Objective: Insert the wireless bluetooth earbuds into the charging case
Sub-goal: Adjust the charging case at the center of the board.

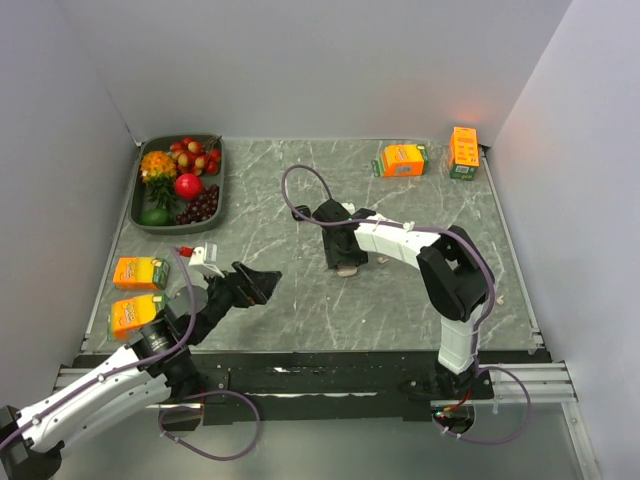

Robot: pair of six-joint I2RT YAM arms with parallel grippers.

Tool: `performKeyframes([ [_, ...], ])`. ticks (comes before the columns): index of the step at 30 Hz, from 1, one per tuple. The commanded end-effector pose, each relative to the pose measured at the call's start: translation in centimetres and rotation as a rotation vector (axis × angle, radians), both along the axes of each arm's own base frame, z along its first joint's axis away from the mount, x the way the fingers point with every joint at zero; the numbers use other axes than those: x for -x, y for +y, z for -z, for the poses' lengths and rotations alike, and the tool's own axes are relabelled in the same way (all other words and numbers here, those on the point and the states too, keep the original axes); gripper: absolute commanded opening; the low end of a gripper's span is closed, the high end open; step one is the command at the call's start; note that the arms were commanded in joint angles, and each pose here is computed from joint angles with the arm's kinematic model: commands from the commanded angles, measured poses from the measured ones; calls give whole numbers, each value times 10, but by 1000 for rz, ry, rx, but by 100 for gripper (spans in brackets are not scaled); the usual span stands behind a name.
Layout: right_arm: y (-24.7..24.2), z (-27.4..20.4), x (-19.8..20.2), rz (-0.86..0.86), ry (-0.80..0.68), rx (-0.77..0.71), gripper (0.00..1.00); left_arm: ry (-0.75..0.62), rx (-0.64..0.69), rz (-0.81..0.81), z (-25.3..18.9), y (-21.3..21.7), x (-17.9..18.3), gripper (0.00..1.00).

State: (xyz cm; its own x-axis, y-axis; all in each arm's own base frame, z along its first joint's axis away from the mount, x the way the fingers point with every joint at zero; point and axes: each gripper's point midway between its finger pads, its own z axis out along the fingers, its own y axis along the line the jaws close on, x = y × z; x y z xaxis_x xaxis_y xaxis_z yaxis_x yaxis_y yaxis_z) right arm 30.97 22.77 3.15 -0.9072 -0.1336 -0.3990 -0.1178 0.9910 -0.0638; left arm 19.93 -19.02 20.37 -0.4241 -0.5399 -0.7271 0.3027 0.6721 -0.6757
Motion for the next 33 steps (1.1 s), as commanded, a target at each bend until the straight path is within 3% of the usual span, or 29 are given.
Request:
performKeyframes([
  [1,6,2,5,-4,26,-12,10,22,15,18,4,-7,0,98],
  [5,9,0,9,2,39,-41,31,26,-1,21,7,-9,-2,98],
  [9,8,-4,11,11,32,-44,43,37,-23,28,12,-11,-2,98],
  [13,8,-24,7,21,-7,-70,64,42,-35,25,13,-12,-4,99],
  [18,8,-46,4,27,-43,-88,75,49,-61,21,15,-14,-7,99],
  [19,8,-51,4,26,-51,-97,86,51,-63,22,16,-15,-8,99],
  [20,9,-54,4,24,-54,-100,89,52,-66,21,15,-15,-9,99],
  [24,0,-64,4,47,-86,-98,90,67,-89,26,19,-19,-11,98],
  [26,-10,-67,4,69,-103,-126,85,62,-94,37,18,-24,-13,96],
  [30,-19,-65,8,57,-96,-191,65,95,-128,39,26,-32,-20,92],
  [33,-19,-61,12,34,-81,-195,59,115,-148,11,27,-33,-26,91],
])
